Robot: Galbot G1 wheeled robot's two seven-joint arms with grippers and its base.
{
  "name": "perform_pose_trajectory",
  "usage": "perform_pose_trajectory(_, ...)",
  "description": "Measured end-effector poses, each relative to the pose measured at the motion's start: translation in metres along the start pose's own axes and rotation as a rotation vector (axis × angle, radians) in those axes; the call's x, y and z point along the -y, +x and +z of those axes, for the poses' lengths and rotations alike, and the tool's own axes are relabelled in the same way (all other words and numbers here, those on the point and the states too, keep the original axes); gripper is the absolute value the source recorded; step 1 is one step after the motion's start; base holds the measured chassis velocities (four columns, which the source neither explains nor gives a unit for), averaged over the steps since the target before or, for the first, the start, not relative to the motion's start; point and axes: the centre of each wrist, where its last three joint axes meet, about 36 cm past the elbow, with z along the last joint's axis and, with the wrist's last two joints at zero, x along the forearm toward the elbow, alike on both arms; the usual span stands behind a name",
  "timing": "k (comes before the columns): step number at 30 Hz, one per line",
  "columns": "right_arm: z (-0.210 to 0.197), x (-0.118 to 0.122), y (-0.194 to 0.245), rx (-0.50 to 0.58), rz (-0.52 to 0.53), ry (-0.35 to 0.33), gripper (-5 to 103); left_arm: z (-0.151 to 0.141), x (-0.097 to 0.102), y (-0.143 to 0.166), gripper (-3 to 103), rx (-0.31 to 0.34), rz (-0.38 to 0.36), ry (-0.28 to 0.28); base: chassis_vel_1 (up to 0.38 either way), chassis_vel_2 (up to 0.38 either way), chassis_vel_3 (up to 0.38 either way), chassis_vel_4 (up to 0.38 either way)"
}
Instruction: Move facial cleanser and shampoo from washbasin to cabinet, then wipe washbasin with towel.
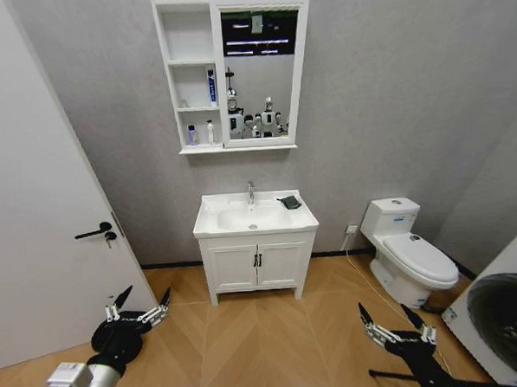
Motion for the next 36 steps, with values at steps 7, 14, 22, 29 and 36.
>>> perform_pose_trajectory(7, 0.0000, 0.0000, 0.0000, 0.000, 0.000, 0.000, 100, 0.0000, 0.0000, 0.0001, 100, 0.000, 0.000, 0.000, 0.246, -0.212, -0.253, 0.256)
perform_pose_trajectory(14, 0.0000, 0.0000, 0.0000, 0.000, 0.000, 0.000, 100, 0.0000, 0.0000, 0.0000, 100, 0.000, 0.000, 0.000, -0.018, -0.014, -0.016, 0.005)
perform_pose_trajectory(22, 0.0000, 0.0000, 0.0000, 0.000, 0.000, 0.000, 100, 0.0000, 0.0000, 0.0000, 100, 0.000, 0.000, 0.000, -0.031, 0.040, 0.049, -0.021)
perform_pose_trajectory(29, 0.0000, 0.0000, 0.0000, 0.000, 0.000, 0.000, 100, 0.0000, 0.0000, 0.0000, 100, 0.000, 0.000, 0.000, 0.000, 0.000, 0.000, 0.000)
perform_pose_trajectory(36, 0.0000, 0.0000, 0.0000, 0.000, 0.000, 0.000, 100, 0.0000, 0.0000, 0.0000, 100, 0.000, 0.000, 0.000, 0.000, 0.000, 0.000, 0.000)
